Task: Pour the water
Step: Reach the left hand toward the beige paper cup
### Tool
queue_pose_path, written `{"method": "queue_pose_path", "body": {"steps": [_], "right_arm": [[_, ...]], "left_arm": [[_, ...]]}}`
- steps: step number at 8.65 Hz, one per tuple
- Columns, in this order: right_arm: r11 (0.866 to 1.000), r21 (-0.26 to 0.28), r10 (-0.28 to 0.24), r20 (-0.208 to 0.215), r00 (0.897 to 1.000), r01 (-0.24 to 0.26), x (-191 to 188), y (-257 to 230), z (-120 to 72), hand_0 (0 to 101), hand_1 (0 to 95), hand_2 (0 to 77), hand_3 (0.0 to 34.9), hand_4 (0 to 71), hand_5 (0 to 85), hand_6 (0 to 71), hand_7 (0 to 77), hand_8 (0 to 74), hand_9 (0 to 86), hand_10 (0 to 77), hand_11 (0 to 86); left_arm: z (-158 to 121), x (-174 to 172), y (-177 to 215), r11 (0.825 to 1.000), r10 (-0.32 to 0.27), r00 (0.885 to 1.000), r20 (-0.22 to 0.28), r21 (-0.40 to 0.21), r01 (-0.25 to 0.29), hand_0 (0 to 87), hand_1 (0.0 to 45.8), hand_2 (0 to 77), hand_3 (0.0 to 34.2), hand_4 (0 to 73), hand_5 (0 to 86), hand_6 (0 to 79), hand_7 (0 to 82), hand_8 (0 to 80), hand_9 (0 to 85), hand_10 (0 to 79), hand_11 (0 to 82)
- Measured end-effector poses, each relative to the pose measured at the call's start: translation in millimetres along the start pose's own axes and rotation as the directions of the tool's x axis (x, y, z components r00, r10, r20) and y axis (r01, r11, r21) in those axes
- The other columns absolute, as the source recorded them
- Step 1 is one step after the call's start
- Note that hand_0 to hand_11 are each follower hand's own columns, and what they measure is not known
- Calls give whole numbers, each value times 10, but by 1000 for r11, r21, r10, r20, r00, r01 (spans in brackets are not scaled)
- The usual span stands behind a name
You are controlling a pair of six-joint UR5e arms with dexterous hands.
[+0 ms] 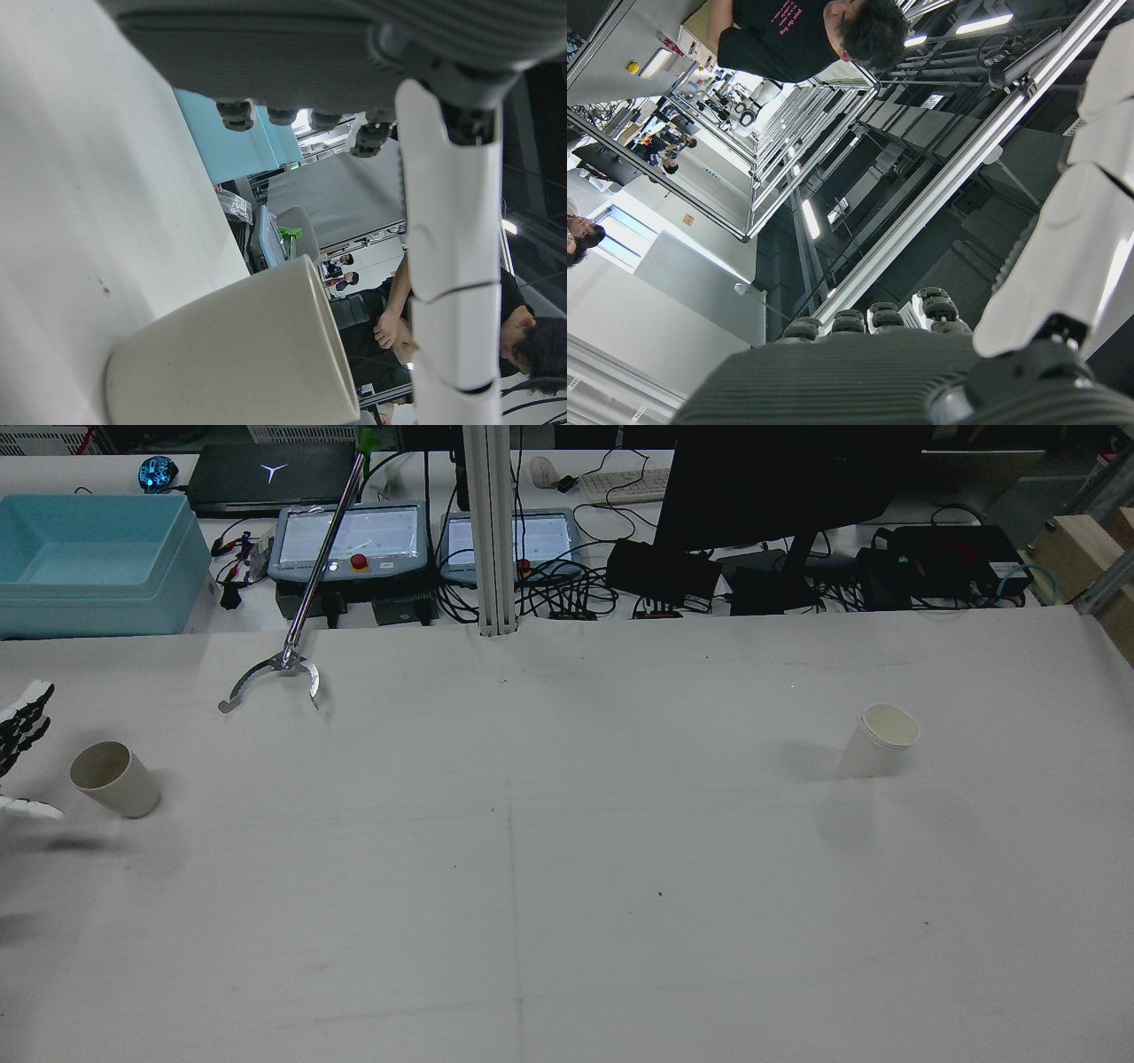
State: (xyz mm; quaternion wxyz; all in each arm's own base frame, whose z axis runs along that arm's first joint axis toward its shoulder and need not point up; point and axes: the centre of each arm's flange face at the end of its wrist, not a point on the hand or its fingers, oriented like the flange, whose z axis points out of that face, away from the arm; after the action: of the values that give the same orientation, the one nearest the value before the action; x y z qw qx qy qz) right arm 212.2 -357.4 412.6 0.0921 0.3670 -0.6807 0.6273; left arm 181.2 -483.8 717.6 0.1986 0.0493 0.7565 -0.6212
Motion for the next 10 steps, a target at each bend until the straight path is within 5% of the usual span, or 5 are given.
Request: {"method": "queue_pose_path", "body": {"steps": [10], "right_arm": [[1000, -1, 1, 5, 1000, -1, -11, 20, -4, 456, 120, 104, 0, 82, 5, 33, 55, 5, 27, 5, 11]], "left_arm": [[-4, -299, -157, 999, 24, 999, 22, -25, -23, 666, 202, 11, 57, 131, 27, 0, 16, 5, 16, 16, 49]]}}
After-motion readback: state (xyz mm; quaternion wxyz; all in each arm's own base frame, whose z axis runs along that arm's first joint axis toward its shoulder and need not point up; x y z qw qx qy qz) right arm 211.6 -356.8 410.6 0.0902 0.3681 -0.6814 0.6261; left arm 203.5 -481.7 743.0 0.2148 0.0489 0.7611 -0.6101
